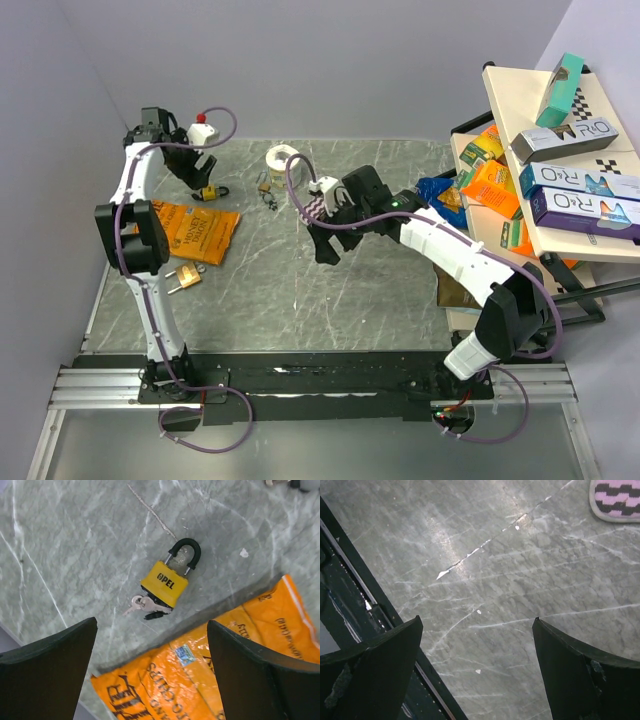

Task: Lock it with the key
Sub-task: Pick up the lock from the center of the board, then lock the lock.

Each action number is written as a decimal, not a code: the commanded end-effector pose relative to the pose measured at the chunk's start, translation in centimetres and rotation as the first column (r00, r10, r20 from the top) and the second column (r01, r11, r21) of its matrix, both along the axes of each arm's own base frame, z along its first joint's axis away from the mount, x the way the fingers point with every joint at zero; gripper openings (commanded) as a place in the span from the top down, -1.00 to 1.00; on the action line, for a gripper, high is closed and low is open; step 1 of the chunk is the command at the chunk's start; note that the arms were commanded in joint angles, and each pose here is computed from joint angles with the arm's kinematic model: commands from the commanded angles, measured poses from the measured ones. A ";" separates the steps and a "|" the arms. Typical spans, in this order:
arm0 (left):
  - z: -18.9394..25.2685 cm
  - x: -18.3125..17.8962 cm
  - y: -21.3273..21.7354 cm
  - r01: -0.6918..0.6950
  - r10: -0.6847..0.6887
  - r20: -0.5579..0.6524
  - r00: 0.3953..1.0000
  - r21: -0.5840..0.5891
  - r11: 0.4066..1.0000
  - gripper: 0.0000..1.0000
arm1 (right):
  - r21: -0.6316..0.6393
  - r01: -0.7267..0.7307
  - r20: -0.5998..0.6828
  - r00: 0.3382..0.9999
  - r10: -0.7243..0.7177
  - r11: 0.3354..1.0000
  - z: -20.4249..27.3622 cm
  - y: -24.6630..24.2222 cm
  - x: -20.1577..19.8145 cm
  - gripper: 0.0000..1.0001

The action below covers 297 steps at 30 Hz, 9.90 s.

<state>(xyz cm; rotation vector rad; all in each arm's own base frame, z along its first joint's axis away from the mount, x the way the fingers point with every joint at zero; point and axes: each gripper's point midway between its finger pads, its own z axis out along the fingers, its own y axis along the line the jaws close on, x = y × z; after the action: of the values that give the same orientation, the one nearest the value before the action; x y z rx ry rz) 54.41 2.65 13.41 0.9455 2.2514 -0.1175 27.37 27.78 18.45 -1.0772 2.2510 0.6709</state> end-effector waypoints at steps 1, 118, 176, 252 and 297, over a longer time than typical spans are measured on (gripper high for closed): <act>0.8 1.9 -0.9 0.156 -0.167 0.117 0.979 0.098 0.983 -0.93 | 0.038 0.009 -0.013 1.000 -0.009 0.999 0.8 -0.2 0.0 -0.99; 24.1 -20.6 -14.8 -0.561 0.334 -0.677 0.656 -0.734 -0.383 0.85 | 0.638 0.188 0.448 0.698 -0.559 0.747 19.9 19.4 8.9 -0.16; 21.7 -36.9 -25.3 0.646 -0.548 0.379 0.746 -0.613 0.455 -0.41 | 0.574 -0.577 0.458 0.815 0.357 0.581 20.3 4.8 -11.5 1.00; 22.4 -38.8 -27.8 0.667 -0.567 0.389 0.726 -0.599 0.443 0.98 | 0.479 -0.624 0.487 0.774 0.405 0.617 18.1 4.2 -11.3 0.27; 21.8 -39.9 -26.5 0.670 -0.551 0.401 0.732 -0.572 0.474 0.36 | 0.521 -0.634 0.453 0.773 0.445 0.571 17.8 3.1 -13.3 1.00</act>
<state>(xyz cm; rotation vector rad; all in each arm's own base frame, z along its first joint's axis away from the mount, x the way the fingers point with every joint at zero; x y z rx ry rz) 14.71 -23.68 34.26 1.2183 1.4341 -1.0878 15.06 31.47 33.74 -1.3523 1.3602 1.3622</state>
